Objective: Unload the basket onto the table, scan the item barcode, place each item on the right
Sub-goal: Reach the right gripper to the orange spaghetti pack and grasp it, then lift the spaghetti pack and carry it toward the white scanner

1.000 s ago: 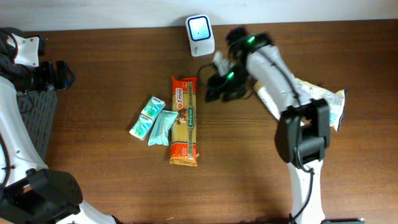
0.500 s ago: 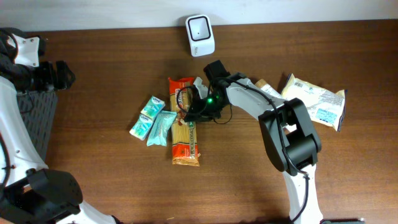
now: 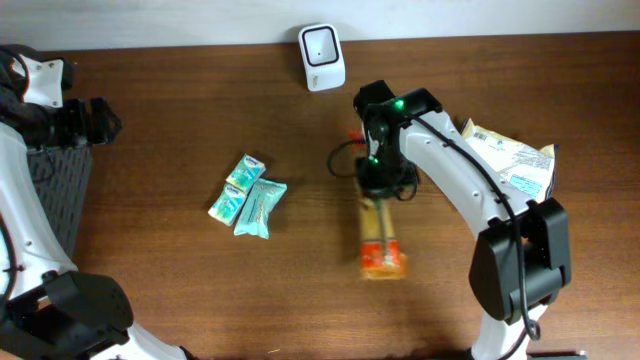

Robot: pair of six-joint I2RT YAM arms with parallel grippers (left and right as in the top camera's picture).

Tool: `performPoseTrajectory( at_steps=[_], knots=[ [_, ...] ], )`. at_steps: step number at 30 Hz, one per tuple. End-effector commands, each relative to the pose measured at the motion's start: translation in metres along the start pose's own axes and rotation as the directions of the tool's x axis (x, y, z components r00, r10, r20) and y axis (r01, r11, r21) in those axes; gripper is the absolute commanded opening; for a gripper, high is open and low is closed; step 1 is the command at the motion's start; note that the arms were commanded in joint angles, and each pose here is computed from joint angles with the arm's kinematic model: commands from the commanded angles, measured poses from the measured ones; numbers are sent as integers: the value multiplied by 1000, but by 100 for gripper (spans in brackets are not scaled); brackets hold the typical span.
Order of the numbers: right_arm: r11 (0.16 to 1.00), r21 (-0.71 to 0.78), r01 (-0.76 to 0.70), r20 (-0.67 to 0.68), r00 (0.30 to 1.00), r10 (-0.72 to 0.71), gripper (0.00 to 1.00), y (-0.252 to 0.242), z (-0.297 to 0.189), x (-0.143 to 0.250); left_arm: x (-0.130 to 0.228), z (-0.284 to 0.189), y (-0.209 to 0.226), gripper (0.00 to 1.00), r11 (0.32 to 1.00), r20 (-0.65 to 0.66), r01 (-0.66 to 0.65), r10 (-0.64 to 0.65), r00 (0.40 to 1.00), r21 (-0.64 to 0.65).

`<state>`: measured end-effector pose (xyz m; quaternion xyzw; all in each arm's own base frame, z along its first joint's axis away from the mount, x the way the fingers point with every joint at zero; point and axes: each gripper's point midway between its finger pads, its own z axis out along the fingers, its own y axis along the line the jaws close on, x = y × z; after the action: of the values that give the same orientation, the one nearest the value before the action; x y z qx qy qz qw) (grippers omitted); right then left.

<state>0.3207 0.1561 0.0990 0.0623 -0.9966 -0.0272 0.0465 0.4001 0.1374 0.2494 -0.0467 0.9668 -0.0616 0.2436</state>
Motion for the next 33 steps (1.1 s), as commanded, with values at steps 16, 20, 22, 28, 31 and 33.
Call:
performPoseTrajectory(
  at_steps=[16,20,22,28,31,33],
  knots=[
    [953,190,234,52,967,-248,45,85,75,-13,0,3,2,99,1000,-5,13,-13,1000,1],
    [950,188,250,48,964,-263,55,84,73,-13,0,3,2,99,1000,-5,13,-13,1000,1],
    [964,158,213,49,973,-224,56,76,61,-19,0,3,2,99,1000,-5,13,-13,1000,1],
    [985,-163,50,80,996,-37,71,11,3,-61,0,3,2,99,1000,-5,13,-13,1000,1],
    [941,-331,63,39,998,-54,72,-7,12,-61,0,3,2,99,1000,-5,13,-13,1000,1],
    [906,-416,83,11,996,-86,72,-11,25,-50,0,3,2,99,1000,-5,13,-13,1000,1]
  ],
)
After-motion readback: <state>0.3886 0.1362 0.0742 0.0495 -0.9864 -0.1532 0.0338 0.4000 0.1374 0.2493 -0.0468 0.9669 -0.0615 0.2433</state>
